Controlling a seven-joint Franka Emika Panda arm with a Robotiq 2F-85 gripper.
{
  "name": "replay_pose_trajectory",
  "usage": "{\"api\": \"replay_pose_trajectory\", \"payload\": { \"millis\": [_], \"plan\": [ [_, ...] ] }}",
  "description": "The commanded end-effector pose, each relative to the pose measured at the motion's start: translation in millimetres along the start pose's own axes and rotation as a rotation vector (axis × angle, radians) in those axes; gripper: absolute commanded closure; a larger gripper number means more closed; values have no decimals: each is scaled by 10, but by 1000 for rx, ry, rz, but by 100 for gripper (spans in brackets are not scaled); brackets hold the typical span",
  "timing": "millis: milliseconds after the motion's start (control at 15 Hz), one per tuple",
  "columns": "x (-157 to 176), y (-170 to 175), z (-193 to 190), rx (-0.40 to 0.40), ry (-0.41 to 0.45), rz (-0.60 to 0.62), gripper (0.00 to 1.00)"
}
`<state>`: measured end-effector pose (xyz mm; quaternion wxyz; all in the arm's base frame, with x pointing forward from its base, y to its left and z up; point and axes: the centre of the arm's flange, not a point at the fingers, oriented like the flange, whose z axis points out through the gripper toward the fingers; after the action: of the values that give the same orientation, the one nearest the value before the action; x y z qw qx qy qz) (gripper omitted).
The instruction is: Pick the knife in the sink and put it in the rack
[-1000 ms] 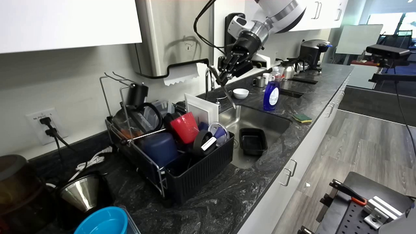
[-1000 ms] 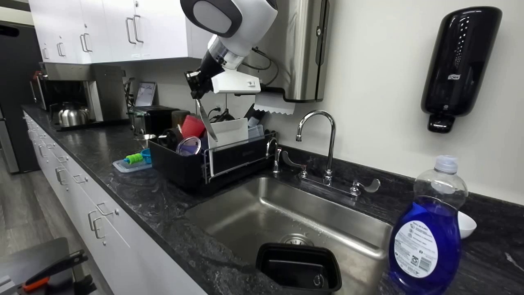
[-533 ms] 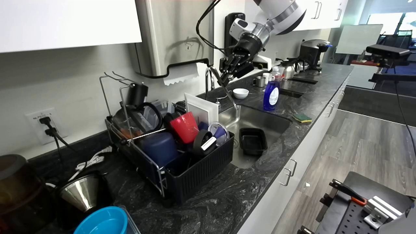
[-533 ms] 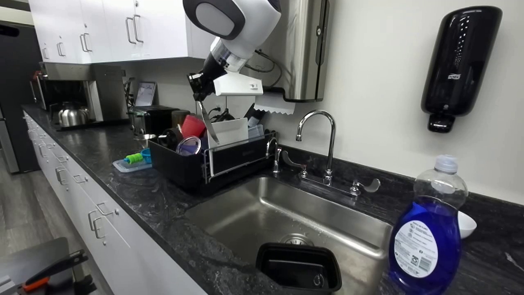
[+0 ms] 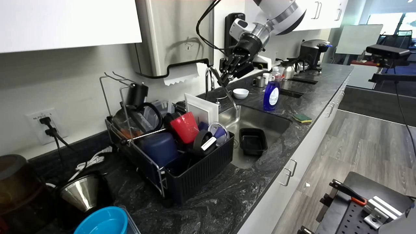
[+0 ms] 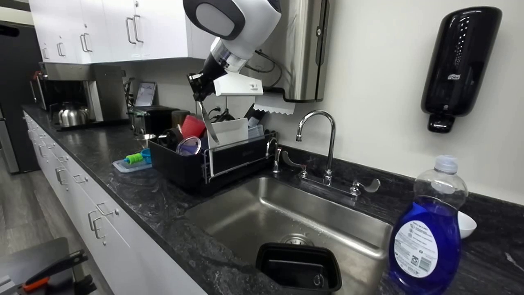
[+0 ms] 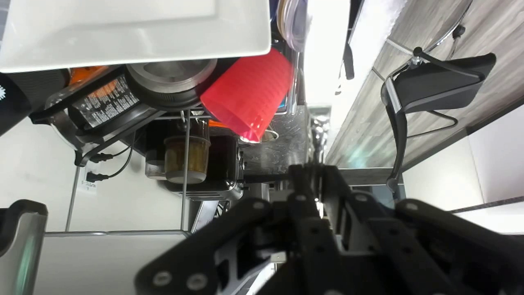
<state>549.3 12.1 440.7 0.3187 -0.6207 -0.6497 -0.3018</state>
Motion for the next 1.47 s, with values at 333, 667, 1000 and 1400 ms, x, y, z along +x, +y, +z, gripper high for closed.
{"api": "replay_pose_trajectory", "payload": {
  "millis": [333, 667, 1000, 1400],
  "plan": [
    [0, 0, 0, 0, 0, 0, 86],
    [8, -91, -16, -12, 32, -1, 96],
    [156, -223, -22, -33, 112, -15, 96],
    [376, -440, 85, -13, 200, -36, 96]
  ]
}}
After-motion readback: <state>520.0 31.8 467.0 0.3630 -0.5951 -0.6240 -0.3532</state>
